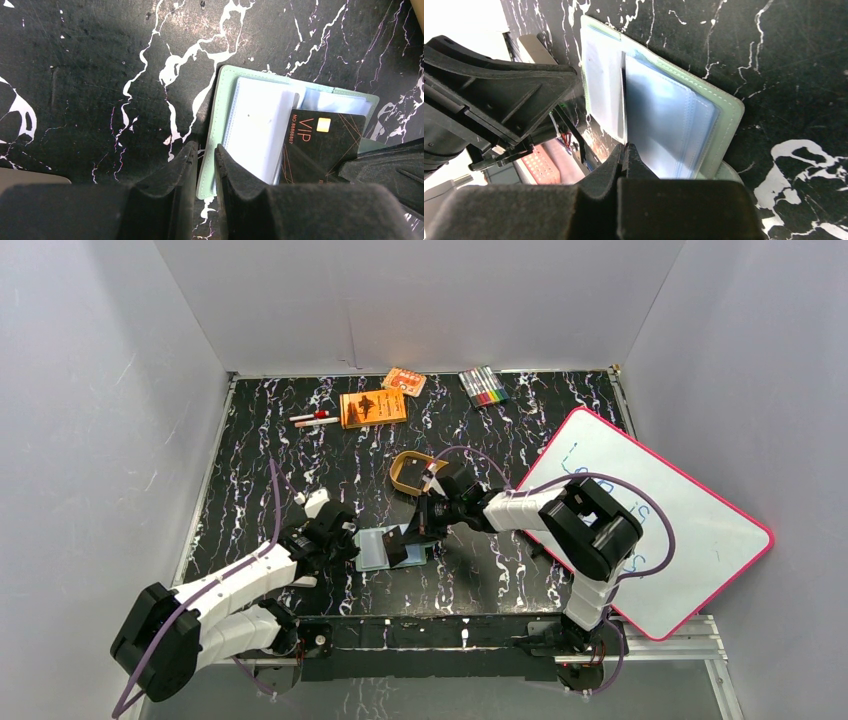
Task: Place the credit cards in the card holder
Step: Insert the credit card into the card holder.
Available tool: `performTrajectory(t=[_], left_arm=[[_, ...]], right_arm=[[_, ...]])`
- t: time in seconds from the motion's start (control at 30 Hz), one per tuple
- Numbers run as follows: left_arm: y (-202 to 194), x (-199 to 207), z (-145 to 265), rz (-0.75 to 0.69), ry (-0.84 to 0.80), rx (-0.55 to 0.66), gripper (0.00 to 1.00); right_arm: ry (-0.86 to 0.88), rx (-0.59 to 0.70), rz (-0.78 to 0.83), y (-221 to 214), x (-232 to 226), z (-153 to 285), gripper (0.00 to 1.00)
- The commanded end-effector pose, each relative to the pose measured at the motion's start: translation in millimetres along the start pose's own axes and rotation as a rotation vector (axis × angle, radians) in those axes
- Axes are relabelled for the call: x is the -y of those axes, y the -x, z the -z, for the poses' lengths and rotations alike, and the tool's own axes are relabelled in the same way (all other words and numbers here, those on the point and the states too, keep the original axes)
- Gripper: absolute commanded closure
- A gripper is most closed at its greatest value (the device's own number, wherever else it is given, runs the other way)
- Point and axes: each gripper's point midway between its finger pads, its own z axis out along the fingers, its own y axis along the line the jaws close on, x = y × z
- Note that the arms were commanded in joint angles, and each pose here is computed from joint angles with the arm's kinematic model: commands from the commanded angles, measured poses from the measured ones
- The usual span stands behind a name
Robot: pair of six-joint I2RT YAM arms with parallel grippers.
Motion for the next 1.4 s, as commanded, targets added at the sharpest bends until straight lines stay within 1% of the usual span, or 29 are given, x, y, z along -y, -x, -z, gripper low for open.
performTrajectory(t=[0.0, 0.27, 0.43, 0.73, 1.03, 1.37], left_arm=[[-2, -7, -3, -0.001, 0.023, 0.006, 0.82], [-5, -6, -4, -0.005, 0.018, -0.004, 0.82], [-6, -6, -5, -0.010, 0.015, -0.010, 0.82], [-7, -6, -7, -0.016, 0.018, -0.017, 0.83], [-9, -7, -7, -0.012, 0.019, -0.019, 0.83], [-11, -8, -9, -0.010, 0.018, -0.027, 0.84]], right_arm=[[0.060, 0.005, 0.018, 7, -20, -3, 1.00], [0.093, 0.010, -0.013, 8, -23, -10, 1.00], [0.099, 0.018, -0.005, 9, -24, -14, 1.00], [0.065, 0.060, -0.011, 11, -13, -16, 1.00], [0.045, 0.071, -0.033, 10, -4, -19, 1.00], [0.076, 0.028, -0.027, 0, -12, -26, 1.00]])
